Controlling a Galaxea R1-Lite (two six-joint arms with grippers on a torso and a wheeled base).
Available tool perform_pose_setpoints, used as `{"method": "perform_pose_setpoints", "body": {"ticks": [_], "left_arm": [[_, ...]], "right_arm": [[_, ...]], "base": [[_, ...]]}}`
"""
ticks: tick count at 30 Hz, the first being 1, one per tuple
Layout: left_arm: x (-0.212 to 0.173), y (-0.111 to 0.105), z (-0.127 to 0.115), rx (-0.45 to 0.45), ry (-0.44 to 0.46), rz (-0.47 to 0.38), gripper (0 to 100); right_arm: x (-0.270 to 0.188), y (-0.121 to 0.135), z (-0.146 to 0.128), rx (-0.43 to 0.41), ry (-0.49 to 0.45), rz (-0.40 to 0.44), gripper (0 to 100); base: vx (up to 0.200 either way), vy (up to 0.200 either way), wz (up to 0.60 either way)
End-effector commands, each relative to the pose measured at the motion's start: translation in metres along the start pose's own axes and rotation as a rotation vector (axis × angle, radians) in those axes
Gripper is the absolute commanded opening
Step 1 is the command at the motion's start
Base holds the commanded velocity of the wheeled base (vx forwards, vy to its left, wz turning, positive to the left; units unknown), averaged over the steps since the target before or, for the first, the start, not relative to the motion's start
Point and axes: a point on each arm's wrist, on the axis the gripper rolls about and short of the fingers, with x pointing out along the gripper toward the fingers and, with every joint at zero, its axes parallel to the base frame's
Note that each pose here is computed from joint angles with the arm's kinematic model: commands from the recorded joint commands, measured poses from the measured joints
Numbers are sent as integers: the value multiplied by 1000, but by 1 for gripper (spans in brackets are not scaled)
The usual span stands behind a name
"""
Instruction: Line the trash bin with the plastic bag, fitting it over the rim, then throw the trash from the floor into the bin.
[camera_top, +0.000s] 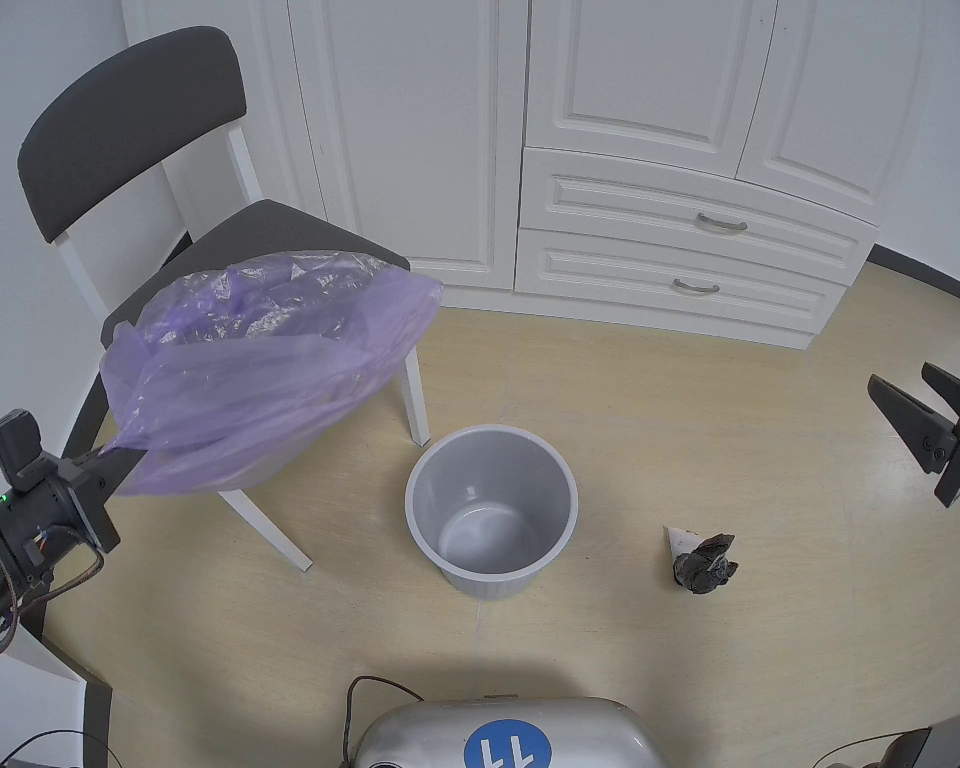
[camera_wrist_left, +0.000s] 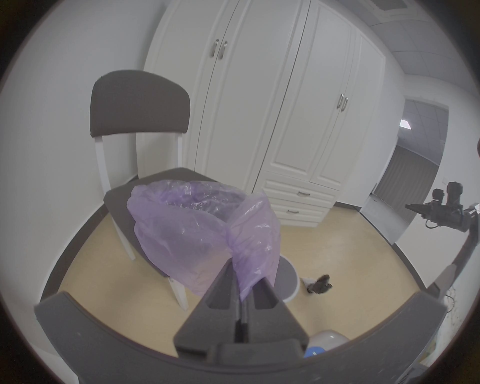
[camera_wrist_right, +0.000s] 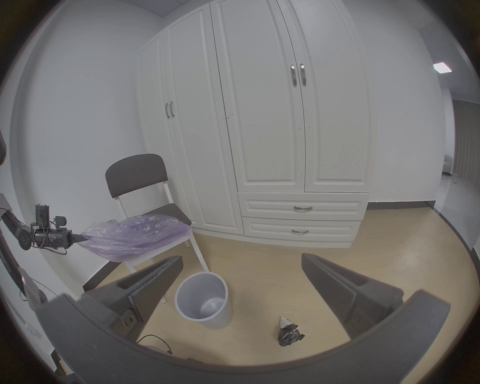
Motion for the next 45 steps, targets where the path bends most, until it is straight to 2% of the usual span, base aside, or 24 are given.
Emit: {"method": "perform_pose_setpoints", "body": {"ticks": [1, 5, 9, 12, 14, 15, 18, 21, 28, 32, 38, 43, 45], "left_arm": [[-46, -24, 30, 33, -85, -63, 0], [-50, -26, 28, 31, -82, -66, 0], [-53, -30, 41, 64, -126, -81, 0], [-57, -31, 49, 80, -161, -55, 0], [-58, -31, 51, 81, -166, -43, 0], [-62, -32, 56, 79, -175, -6, 0], [-66, -32, 56, 77, -171, 7, 0], [-89, -37, 46, 77, -124, 18, 0], [-123, -45, 41, 163, -38, 25, 0], [-125, -46, 46, 178, -39, 35, 0], [-115, -41, 49, 189, 2, 156, 0], [-115, -40, 46, 200, 13, 219, 0], [-115, -40, 46, 200, 13, 219, 0]], "right_arm": [[5, 6, -6, 17, 42, 35, 100], [7, 7, -14, 5, 77, 26, 100], [9, 7, -24, -6, 153, 16, 100], [7, 6, -26, 19, 161, 12, 100], [7, 5, -27, 24, 161, 10, 100], [6, 4, -28, 43, 160, 1, 100], [6, 2, -28, 56, 159, -12, 100], [6, -3, -30, 86, 156, -49, 100], [1, -3, -31, 83, 159, -25, 100], [2, -1, -33, 78, 168, -4, 100], [-5, -3, -23, 95, 117, 6, 100], [-9, -4, -20, 93, 99, 11, 100], [-9, -4, -20, 93, 99, 11, 100]], "base": [[0, 0, 0], [0, 0, 0], [0, 0, 0], [0, 0, 0], [0, 0, 0], [0, 0, 0], [0, 0, 0], [0, 0, 0], [0, 0, 0], [0, 0, 0], [0, 0, 0], [0, 0, 0], [0, 0, 0]]}}
